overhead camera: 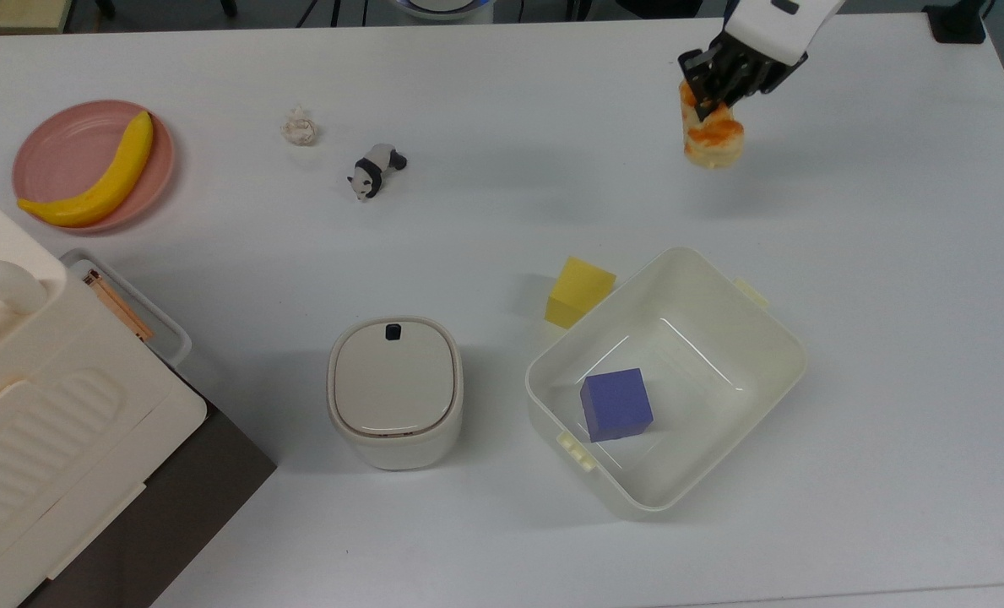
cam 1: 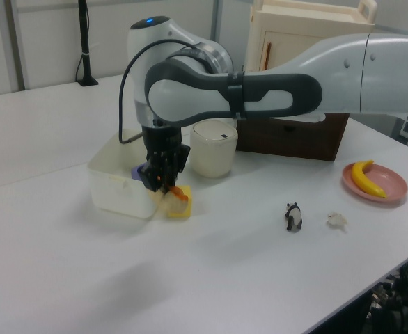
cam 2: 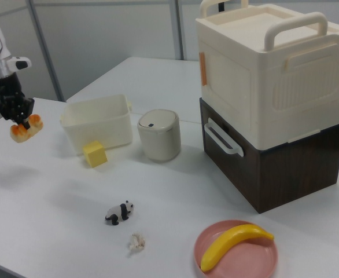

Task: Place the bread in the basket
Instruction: 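Lower the bread roll into the basket and open the gripper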

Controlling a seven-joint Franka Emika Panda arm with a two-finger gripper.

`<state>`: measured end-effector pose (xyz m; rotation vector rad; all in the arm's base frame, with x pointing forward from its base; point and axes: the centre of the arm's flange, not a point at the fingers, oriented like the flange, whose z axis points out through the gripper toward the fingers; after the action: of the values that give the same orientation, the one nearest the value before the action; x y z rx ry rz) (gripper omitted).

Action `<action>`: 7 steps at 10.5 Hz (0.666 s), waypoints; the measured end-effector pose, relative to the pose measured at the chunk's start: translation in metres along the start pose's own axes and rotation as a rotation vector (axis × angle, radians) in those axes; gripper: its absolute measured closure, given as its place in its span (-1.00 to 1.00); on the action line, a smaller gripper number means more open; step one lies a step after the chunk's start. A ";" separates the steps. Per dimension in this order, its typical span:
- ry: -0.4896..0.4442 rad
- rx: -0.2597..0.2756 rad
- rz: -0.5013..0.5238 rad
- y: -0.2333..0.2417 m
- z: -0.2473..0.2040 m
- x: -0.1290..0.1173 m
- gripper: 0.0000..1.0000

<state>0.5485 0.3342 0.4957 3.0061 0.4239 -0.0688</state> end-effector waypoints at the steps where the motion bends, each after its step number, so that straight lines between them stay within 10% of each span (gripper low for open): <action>1: 0.035 0.011 0.017 0.009 -0.002 0.007 0.75; 7: 0.403 0.095 0.141 0.081 -0.005 0.072 0.75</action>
<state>0.6399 0.2771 0.5046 3.1277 0.2440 0.5495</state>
